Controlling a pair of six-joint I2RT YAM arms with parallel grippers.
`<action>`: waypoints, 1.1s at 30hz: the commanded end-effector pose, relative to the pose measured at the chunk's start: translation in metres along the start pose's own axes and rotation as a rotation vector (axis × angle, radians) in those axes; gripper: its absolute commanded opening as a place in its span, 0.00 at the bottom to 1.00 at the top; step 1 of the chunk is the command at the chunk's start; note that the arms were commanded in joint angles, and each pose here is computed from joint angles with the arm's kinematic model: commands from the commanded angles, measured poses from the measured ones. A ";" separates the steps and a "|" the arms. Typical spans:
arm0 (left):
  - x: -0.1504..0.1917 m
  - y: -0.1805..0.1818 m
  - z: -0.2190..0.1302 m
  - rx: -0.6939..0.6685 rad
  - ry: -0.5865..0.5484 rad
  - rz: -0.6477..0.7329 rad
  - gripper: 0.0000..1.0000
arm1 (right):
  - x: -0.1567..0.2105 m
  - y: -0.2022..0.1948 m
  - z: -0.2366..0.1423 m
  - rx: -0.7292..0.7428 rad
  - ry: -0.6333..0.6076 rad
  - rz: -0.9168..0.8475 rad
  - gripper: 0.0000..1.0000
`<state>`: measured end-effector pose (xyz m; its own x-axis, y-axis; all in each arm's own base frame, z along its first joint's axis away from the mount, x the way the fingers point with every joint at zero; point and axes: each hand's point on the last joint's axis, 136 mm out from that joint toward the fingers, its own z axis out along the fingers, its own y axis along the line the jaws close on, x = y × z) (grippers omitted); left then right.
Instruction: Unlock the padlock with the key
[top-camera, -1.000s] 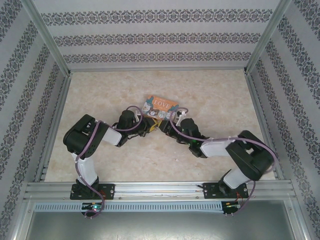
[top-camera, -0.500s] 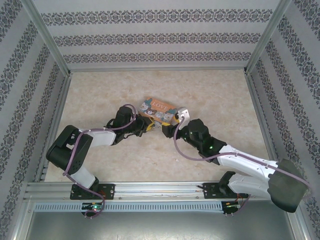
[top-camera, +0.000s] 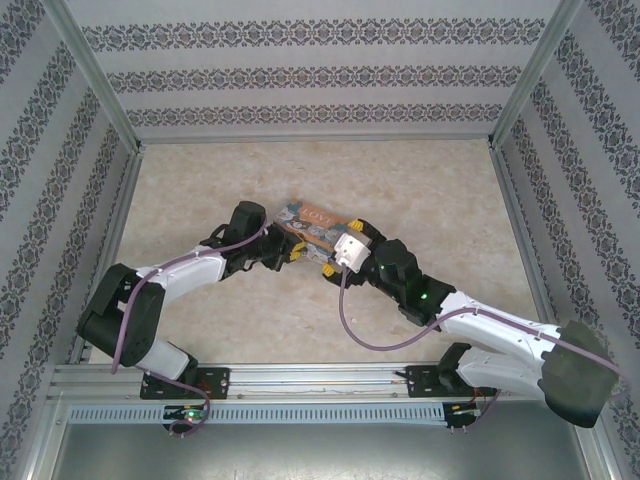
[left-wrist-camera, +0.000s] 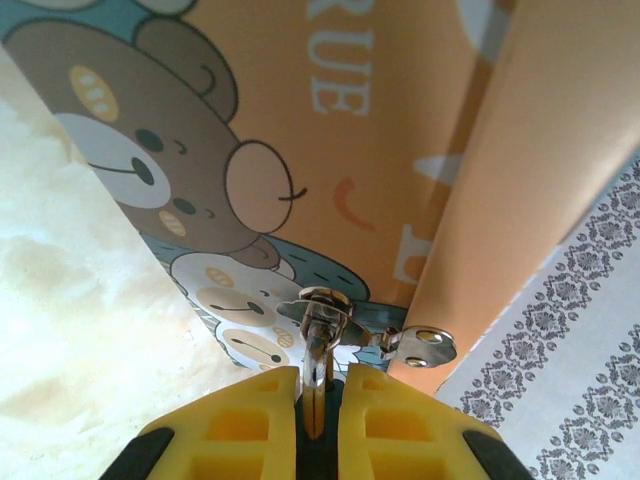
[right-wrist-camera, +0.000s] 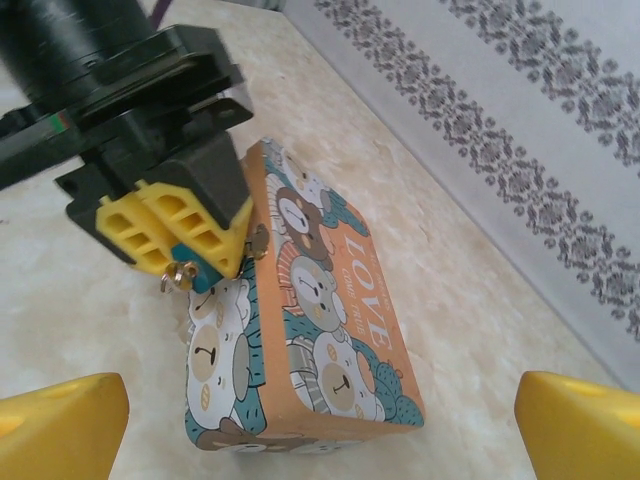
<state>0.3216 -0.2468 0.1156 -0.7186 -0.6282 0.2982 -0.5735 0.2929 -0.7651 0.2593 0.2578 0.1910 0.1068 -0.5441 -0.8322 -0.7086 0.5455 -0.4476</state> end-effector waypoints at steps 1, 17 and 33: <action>0.011 0.000 -0.009 -0.031 0.013 -0.065 0.00 | -0.020 0.013 0.000 -0.080 -0.050 -0.123 0.97; 0.016 -0.012 -0.022 0.007 -0.009 -0.082 0.00 | -0.024 0.048 0.025 -0.251 0.013 -0.349 0.71; 0.018 -0.012 -0.024 0.013 -0.019 -0.074 0.00 | -0.023 0.052 0.047 -0.253 0.060 -0.387 0.45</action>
<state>0.3093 -0.2424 0.1320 -0.6691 -0.6592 0.3432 -0.6245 0.2483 -0.7405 0.2502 0.3219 0.1628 0.3531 -0.7220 -0.5950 -0.7828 0.1203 -0.6105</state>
